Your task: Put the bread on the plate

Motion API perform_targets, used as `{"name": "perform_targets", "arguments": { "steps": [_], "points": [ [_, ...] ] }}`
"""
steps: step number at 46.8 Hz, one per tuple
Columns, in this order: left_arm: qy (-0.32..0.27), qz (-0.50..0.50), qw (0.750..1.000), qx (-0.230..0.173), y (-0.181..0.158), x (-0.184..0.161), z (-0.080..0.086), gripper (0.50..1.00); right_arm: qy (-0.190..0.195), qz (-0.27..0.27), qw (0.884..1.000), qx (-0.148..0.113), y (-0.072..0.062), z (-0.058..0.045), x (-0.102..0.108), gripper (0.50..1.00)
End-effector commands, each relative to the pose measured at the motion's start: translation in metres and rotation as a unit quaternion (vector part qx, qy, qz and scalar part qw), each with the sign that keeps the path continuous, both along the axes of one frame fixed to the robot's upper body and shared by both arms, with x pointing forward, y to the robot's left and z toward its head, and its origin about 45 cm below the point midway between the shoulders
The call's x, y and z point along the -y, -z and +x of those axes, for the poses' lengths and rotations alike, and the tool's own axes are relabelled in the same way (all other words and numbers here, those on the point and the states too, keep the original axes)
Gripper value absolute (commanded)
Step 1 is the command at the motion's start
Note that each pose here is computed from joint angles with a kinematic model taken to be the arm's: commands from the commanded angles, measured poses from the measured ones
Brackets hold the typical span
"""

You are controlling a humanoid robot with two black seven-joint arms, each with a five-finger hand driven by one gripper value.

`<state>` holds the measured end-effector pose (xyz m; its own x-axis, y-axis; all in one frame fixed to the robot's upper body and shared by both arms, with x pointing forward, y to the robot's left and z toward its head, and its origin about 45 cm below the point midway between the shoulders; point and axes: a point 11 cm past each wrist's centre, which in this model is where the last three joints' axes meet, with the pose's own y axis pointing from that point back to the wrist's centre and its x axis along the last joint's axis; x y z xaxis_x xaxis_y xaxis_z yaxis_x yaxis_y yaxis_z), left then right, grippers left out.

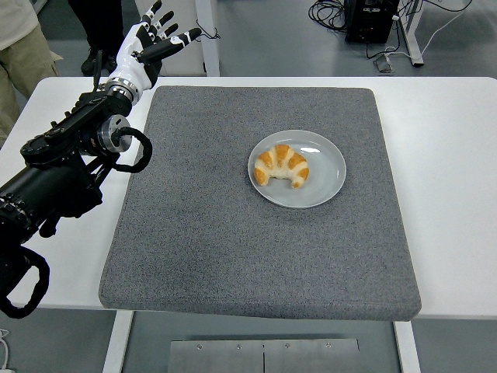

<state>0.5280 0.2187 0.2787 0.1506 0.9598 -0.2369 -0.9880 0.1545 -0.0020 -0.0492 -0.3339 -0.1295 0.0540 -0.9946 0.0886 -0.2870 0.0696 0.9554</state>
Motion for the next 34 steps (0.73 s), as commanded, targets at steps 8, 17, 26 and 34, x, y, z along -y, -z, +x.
{"name": "perform_targets", "arguments": {
  "steps": [8,17,26,34],
  "points": [
    [0.026,-0.090,0.996,-0.010,0.004,0.002,0.000,0.966,0.000,0.000,1.000,0.000,0.000,0.000,0.000,1.000],
    [0.051,-0.127,0.990,-0.014,0.017,0.005,-0.003,0.966,0.001,0.008,1.000,0.003,0.001,0.003,-0.004,1.000],
    [0.037,-0.131,0.990,-0.025,0.028,-0.001,-0.004,0.966,0.001,0.004,1.000,-0.002,0.000,-0.003,-0.002,1.000],
    [0.038,-0.132,0.990,-0.029,0.032,0.004,-0.005,0.966,0.001,0.001,1.000,-0.003,0.000,-0.004,-0.001,1.000]
  ]
}}
